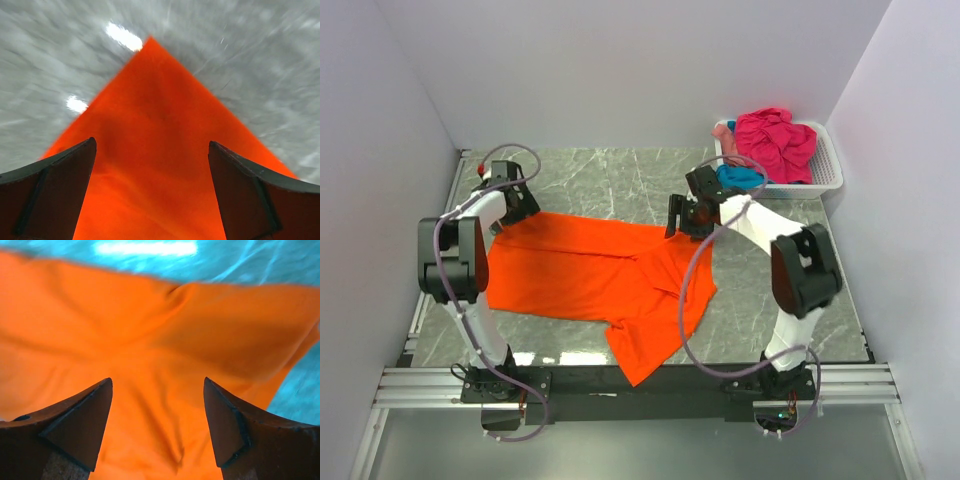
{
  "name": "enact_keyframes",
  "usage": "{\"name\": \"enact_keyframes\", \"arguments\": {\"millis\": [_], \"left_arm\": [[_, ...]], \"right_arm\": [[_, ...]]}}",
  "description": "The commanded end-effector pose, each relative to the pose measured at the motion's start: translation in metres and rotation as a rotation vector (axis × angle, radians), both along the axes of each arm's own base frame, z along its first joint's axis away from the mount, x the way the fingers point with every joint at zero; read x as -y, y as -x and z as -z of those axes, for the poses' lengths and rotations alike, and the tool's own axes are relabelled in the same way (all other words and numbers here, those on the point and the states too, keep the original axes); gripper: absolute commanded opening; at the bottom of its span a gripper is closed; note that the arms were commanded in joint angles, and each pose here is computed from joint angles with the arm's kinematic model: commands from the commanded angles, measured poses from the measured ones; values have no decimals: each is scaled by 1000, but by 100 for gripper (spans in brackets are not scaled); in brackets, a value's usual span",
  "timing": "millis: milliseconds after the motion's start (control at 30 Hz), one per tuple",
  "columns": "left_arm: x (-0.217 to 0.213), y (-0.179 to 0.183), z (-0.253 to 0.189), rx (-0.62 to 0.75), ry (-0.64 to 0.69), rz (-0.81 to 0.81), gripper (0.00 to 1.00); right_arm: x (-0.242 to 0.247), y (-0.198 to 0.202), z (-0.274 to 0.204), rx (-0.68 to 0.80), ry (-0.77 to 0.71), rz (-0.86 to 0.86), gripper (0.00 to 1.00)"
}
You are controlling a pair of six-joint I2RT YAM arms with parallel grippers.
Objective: Fold and stack the t-shirts
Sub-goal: Fold the tshirt
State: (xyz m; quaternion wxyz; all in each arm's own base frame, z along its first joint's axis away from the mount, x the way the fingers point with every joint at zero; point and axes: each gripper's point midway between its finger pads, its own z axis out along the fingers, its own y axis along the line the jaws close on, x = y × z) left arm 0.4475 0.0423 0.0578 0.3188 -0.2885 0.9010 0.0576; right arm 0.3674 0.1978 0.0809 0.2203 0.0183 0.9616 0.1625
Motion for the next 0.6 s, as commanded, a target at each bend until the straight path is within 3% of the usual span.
{"name": "enact_keyframes", "arguments": {"millis": [0, 233, 567], "left_arm": [[15, -12, 3, 21, 93, 16, 99], [21, -1, 46, -66, 136, -1, 99], [23, -17, 47, -67, 178, -86, 99]], "right_arm": [[15, -20, 14, -21, 53, 72, 80], [25, -33, 53, -122, 85, 84, 81], [45, -82, 68, -178, 110, 115, 81]]}}
